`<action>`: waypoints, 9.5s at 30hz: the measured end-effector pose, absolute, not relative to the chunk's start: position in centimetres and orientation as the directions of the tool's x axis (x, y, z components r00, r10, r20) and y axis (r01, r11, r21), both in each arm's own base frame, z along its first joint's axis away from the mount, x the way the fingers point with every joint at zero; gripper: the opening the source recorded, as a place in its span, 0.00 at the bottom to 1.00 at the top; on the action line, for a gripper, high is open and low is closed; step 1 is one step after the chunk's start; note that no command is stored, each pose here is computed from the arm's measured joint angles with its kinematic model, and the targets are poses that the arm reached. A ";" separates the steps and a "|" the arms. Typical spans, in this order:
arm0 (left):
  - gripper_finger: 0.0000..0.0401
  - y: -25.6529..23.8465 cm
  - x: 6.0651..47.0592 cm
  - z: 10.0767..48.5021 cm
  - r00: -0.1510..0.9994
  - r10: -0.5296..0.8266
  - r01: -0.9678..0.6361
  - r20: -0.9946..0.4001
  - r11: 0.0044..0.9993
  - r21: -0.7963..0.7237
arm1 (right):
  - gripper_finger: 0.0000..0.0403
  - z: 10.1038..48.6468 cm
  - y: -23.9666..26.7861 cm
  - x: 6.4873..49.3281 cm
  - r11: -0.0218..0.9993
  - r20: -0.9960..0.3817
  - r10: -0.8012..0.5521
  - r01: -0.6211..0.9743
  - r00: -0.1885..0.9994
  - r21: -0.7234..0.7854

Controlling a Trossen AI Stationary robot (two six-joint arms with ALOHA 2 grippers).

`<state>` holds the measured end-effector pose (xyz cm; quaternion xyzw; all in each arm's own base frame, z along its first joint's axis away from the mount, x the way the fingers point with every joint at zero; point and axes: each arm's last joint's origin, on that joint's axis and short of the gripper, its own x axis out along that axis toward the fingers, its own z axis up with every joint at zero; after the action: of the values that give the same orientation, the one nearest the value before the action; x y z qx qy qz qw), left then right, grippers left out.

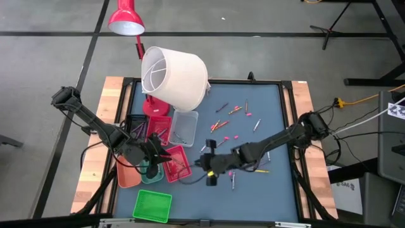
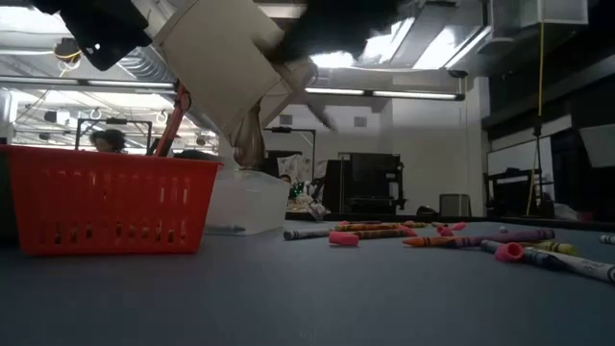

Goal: Sort crayons
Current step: Put the gray crayon into the green bin, then put the violet crayon into the black bin

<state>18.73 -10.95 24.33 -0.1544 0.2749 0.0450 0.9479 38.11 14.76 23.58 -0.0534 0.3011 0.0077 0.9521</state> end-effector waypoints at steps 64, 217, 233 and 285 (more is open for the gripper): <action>0.02 -10.6 20.8 28.0 0.983 0.028 -0.021 -0.181 0.999 0.041 | 0.05 29.7 11.2 41.4 0.989 0.024 0.110 -0.107 0.994 -0.105; 0.24 -12.2 18.0 25.0 0.901 0.128 -0.236 -0.415 0.946 -0.221 | 0.05 26.5 14.3 38.2 0.975 -0.468 -0.047 -0.062 0.883 -0.215; 0.24 -10.3 20.6 27.8 0.967 0.176 -0.190 -0.181 0.980 -0.063 | 0.05 27.9 10.6 40.0 0.984 -0.336 -0.114 0.061 0.935 -0.165; 0.03 -9.2 21.1 27.6 0.961 0.183 -0.204 -0.208 0.976 -0.081 | 0.33 27.5 10.7 39.9 0.983 -0.378 -0.109 0.043 0.919 -0.177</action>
<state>21.13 -9.24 27.60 -0.0510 0.1003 0.0978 0.9888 39.86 10.70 27.47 -0.0828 0.1970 -0.0389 0.9761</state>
